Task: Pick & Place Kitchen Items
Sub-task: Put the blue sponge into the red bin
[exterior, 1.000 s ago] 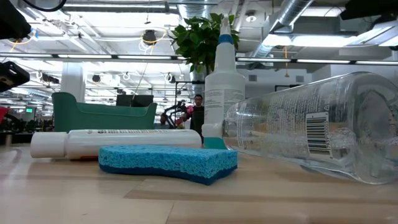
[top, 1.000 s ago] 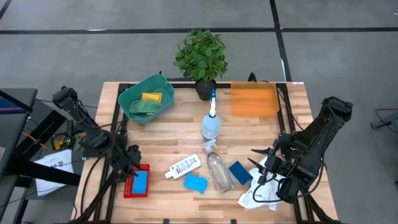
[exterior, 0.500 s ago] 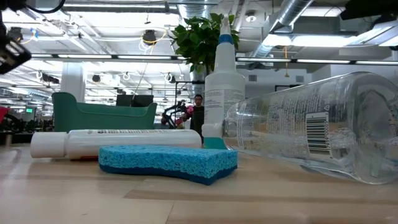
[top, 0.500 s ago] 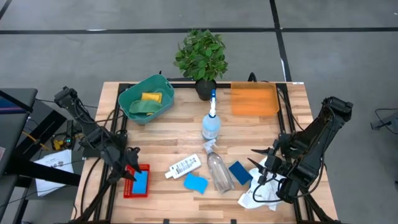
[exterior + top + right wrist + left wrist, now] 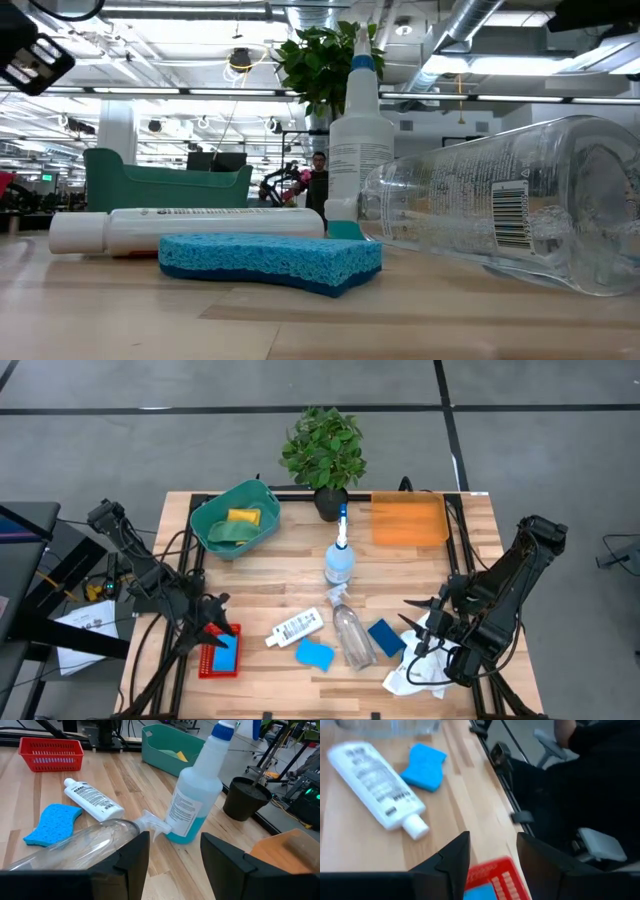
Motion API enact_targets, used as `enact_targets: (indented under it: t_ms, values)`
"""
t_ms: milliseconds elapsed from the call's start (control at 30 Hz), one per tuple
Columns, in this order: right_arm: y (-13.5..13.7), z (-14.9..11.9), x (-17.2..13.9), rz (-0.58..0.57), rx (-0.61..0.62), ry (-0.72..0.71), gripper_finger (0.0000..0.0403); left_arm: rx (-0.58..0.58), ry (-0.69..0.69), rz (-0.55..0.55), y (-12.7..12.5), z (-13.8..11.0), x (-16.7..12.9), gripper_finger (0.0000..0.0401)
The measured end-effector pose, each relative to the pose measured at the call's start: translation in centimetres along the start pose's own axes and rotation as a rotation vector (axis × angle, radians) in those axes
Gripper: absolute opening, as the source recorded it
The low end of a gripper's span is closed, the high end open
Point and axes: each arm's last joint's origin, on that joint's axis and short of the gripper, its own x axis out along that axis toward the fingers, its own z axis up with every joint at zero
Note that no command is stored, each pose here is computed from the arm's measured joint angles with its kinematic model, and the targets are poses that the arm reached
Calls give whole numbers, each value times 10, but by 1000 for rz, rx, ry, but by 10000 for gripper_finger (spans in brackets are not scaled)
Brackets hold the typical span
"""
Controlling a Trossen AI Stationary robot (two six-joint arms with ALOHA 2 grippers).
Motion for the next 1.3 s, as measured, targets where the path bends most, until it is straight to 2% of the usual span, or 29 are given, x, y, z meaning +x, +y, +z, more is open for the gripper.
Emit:
enact_targets:
  t_ms: [200,500,867,1100,1300]
  values:
    - [0,0,0,1,4,0,171,72,-87,-35,-7,9,9,167]
    - [1,0,0,4,8,2,171,128,-67,10,-10,8,31,180]
    - [1,0,0,5,15,2,171,173,-64,99,-10,2,61,167]
    - [1,0,0,3,3,1,171,246,-125,130,-14,5,80,166]
    - [1,0,1,1,-1,0,171,161,-160,142,-25,20,92,166]
